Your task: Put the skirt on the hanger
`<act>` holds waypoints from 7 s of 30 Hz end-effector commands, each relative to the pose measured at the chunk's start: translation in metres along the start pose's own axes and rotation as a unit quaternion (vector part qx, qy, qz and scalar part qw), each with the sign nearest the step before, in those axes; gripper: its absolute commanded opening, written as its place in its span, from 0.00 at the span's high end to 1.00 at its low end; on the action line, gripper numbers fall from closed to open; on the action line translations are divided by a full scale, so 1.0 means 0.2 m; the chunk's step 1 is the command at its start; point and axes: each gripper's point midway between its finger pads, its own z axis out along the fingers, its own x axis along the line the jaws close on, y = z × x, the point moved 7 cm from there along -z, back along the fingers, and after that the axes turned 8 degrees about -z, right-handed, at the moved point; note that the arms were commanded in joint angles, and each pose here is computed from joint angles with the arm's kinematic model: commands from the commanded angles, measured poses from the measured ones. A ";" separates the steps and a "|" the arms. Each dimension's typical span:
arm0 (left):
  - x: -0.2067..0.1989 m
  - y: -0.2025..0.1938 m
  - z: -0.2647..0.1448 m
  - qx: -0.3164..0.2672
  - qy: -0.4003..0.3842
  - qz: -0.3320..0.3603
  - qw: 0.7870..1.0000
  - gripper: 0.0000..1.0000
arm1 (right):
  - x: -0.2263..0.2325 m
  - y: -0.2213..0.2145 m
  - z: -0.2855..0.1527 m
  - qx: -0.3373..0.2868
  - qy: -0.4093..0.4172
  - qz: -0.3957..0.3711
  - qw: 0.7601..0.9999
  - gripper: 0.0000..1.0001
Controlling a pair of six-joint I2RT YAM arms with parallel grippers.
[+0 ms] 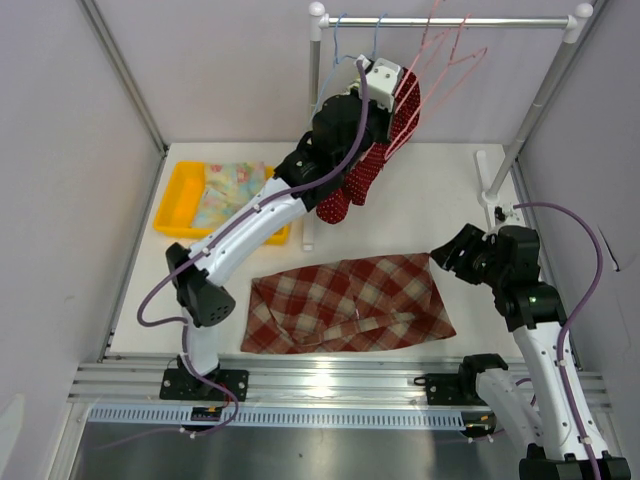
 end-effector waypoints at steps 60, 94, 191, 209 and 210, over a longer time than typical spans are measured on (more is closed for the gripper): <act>-0.07 -1.08 -1.50 0.247 -0.310 -0.297 0.869 1.00 | 0.15 -0.09 -0.11 0.046 0.008 -0.048 0.998 0.52; 0.05 -1.55 -1.54 0.273 -0.273 -0.391 0.836 1.00 | -0.05 -0.63 0.20 0.114 -0.148 -0.062 0.980 0.44; 0.16 -1.76 -1.48 0.349 -0.142 -0.177 0.909 1.00 | 0.00 -0.21 0.14 0.066 -0.091 0.024 0.993 1.00; 0.33 -1.70 -1.44 0.299 0.017 -0.084 0.950 1.00 | -0.07 -0.18 0.12 0.064 -0.082 0.060 0.993 1.00; 0.31 -1.70 -1.45 0.302 0.012 -0.076 0.950 1.00 | -0.07 -0.18 0.12 0.066 -0.080 0.060 0.993 1.00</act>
